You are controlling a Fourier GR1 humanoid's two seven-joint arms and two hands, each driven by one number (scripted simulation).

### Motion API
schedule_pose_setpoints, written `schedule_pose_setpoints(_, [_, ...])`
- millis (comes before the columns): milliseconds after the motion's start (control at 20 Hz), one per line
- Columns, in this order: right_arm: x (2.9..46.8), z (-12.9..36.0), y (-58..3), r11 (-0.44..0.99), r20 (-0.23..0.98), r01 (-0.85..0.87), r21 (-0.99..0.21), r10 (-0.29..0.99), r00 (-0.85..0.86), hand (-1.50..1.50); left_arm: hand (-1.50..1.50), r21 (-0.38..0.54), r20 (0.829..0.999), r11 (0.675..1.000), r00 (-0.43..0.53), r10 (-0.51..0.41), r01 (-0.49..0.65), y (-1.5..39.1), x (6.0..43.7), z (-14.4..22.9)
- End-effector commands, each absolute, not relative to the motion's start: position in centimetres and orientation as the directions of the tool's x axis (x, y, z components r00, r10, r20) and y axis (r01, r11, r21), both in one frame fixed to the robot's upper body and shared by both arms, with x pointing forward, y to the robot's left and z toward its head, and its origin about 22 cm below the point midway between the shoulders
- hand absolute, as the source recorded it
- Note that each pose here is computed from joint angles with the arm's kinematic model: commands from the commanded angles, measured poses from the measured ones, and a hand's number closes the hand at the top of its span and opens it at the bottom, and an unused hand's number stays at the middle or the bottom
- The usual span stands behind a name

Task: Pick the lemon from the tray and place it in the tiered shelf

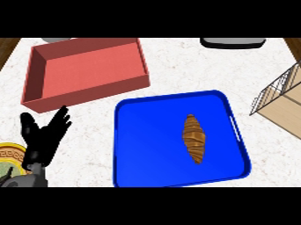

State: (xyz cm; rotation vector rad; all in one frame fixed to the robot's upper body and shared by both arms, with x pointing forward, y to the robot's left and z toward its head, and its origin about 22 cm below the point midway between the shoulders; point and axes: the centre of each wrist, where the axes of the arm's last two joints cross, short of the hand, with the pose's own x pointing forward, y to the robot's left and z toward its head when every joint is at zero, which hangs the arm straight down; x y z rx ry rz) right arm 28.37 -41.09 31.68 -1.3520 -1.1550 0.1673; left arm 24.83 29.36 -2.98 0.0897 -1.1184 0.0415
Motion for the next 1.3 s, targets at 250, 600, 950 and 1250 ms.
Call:
schedule_pose_setpoints(250, [30.5,30.3,-41.9,0.327,0.567,0.517,-0.791,0.708,0.421,1.5,0.0,0.054,0.887,0.995,0.462,-0.011,-0.081,28.9,25.0,-3.4])
schedule_pose_setpoints(600, [28.9,30.1,-42.0,0.287,0.519,0.483,-0.827,0.72,0.461,1.5,0.0,0.068,0.896,0.992,0.443,-0.016,-0.101,30.0,23.9,-2.2])
schedule_pose_setpoints(950, [29.7,31.7,-44.0,0.381,0.728,0.661,-0.647,0.566,0.387,-1.5,0.0,0.053,0.896,0.994,0.443,-0.007,-0.092,29.4,25.3,-3.2])
schedule_pose_setpoints(1250, [28.6,31.4,-44.3,0.481,0.856,0.75,-0.455,0.468,0.22,-1.5,0.0,0.054,0.896,0.994,0.445,-0.004,-0.1,30.3,24.9,-2.3])
